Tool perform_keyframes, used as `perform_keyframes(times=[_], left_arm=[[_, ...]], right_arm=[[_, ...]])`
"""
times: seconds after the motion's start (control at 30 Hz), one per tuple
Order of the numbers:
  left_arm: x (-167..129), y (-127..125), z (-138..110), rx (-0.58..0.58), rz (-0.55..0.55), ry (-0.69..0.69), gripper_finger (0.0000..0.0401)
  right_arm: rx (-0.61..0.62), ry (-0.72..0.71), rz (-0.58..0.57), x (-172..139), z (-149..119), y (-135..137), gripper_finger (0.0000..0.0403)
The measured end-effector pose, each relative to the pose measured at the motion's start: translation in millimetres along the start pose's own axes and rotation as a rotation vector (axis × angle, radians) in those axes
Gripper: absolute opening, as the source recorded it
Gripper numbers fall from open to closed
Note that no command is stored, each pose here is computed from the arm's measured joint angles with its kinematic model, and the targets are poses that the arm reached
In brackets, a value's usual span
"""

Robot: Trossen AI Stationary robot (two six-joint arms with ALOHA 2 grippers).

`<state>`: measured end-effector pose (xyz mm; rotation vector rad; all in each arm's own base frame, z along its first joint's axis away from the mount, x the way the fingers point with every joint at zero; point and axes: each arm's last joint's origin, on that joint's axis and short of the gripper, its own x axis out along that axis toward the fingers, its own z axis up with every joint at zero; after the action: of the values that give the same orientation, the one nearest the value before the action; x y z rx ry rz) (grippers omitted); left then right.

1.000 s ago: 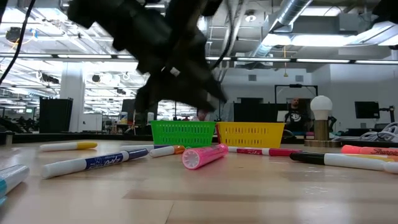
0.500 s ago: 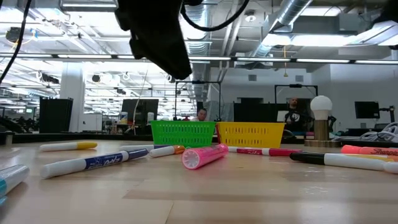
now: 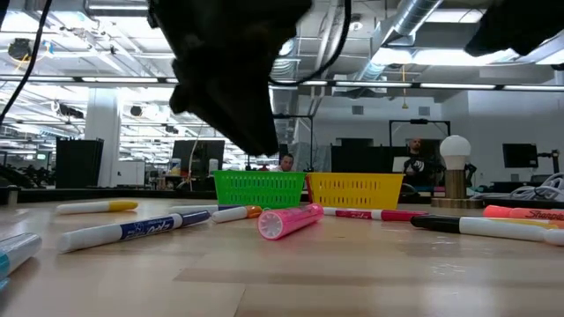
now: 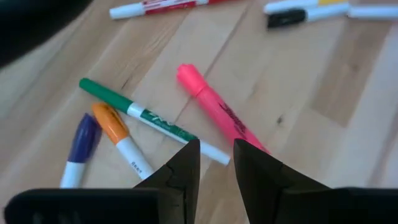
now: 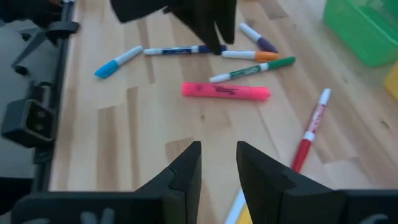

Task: Pick & Place Markers
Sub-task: Put the pink highlighter into the blue bin

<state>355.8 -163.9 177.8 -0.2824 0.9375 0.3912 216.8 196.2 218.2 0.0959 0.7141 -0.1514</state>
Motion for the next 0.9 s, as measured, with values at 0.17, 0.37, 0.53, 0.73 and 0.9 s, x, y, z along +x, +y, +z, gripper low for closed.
perform_keyframes(times=[0.17, 0.37, 0.53, 0.73, 0.9], left_arm=[[8.9, -6.1, 1.9, -0.09, -0.05, -0.026, 0.0096], [13.7, -13.1, 5.4, -0.115, -0.075, -0.045, 0.0096], [34.7, -30.3, 6.4, -0.056, -0.09, -0.009, 0.0096], [43.6, -31.2, 15.2, 0.037, 0.012, 0.086, 0.0096], [25.7, -24.7, 28.0, 0.032, 0.053, 0.037, 0.0096]], right_arm=[[0.013, 0.006, -0.026, 4.8, 3.8, -5.9, 0.0091], [0.021, 0.014, -0.054, 8.9, 6.7, -11.6, 0.0091], [0.017, 0.024, -0.065, 9.8, 6.5, -13.7, 0.0091], [0.024, 0.054, -0.033, 9.8, 5.7, -12.8, 0.0091], [0.023, 0.096, 0.002, 9.3, 3.7, -11.6, 0.0091]])
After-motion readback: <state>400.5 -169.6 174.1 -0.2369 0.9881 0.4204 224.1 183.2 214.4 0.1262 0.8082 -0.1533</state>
